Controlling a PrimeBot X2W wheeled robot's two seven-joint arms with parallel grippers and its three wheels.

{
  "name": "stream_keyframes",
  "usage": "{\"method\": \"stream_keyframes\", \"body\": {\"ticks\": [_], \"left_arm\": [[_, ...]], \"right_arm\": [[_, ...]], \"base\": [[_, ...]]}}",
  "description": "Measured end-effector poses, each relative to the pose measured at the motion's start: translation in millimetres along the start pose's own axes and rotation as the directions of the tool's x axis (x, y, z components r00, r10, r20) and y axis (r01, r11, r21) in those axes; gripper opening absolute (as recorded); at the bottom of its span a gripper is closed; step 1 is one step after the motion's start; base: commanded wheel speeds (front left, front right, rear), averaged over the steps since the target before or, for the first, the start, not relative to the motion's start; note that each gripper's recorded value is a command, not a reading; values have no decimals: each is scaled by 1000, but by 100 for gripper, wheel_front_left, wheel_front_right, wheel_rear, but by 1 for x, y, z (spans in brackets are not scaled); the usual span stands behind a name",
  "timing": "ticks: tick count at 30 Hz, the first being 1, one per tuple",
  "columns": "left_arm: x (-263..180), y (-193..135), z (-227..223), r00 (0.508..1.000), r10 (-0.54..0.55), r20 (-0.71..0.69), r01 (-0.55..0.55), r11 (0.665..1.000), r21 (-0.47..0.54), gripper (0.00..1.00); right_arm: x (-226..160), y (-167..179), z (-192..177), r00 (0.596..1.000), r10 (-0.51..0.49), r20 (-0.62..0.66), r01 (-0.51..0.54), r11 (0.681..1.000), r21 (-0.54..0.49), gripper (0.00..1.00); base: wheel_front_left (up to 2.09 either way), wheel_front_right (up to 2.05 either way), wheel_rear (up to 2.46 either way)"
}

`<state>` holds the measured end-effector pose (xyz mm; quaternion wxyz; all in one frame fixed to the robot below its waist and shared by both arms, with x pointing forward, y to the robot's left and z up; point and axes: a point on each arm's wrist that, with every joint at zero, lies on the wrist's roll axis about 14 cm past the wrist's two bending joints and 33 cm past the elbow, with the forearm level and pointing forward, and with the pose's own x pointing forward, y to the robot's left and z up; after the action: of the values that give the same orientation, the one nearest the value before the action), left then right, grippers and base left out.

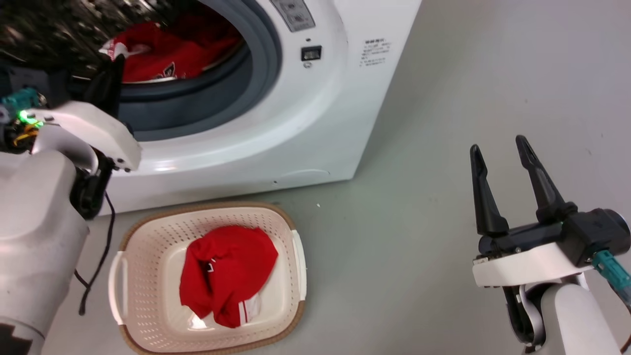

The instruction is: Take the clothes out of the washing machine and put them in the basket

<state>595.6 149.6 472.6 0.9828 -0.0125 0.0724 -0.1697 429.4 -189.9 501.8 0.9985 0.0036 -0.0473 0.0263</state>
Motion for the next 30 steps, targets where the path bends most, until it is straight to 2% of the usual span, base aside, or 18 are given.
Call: {"method": "stream_keyframes", "body": {"ticks": [6, 11, 16, 26, 30], "left_arm": [[-34, -4, 55, 986, 20, 163, -28, 999, 47, 0], [-71, -17, 103, 946, 16, 325, -45, 996, 79, 0], [-111, -26, 145, 882, 23, 471, -80, 992, 100, 0], [-182, -43, 182, 782, 31, 623, -124, 986, 107, 0], [-200, -45, 184, 768, 34, 640, -135, 985, 109, 0]], "right_arm": [[-6, 10, 15, 999, 25, 36, -25, 1000, 5, 100], [-12, 16, 27, 997, 37, 64, -38, 999, 7, 100], [-17, 18, 34, 996, 43, 79, -44, 999, 9, 100], [-26, 22, 39, 995, 49, 91, -50, 999, 17, 100], [-26, 20, 39, 995, 42, 90, -44, 999, 16, 100]], "base": [[0, 0, 0], [0, 0, 0], [0, 0, 0], [0, 0, 0], [0, 0, 0]]}}
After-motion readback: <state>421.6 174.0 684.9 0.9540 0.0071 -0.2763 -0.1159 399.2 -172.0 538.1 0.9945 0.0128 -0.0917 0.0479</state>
